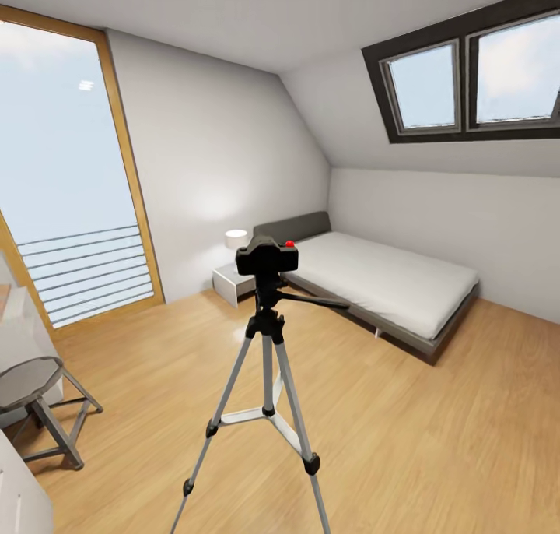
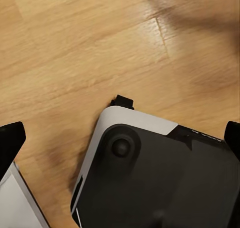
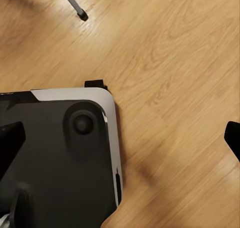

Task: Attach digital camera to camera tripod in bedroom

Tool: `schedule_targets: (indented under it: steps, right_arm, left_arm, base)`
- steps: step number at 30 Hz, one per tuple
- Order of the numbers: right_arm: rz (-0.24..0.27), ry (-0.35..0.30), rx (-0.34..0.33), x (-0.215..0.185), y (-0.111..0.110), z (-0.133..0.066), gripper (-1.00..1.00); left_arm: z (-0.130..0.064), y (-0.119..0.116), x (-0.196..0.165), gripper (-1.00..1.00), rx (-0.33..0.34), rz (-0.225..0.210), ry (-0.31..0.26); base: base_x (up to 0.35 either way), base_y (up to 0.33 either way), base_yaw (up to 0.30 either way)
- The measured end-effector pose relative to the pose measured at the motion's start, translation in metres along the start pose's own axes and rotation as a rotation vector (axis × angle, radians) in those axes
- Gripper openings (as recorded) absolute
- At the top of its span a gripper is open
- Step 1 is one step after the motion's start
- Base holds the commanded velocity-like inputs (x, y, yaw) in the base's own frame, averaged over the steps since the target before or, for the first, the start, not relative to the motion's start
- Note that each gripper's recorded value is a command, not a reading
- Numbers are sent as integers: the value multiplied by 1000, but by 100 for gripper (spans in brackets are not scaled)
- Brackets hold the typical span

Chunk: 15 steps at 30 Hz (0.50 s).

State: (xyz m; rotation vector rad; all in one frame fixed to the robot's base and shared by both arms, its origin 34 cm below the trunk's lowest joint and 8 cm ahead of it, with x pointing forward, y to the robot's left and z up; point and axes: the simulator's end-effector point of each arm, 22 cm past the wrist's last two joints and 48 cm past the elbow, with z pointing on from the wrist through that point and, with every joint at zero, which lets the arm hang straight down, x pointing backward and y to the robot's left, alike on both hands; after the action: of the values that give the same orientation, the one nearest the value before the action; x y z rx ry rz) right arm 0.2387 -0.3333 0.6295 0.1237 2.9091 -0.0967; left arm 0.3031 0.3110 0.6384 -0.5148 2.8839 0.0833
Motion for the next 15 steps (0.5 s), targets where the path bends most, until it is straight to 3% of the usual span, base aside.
schedule_targets:
  steps: [15]
  right_arm:
    - [2,-24,-1,-9,1,-1,100]
  left_arm:
    - [-3,-3,-9,100,8,-3,-22]
  base:
    - [0,0,0]
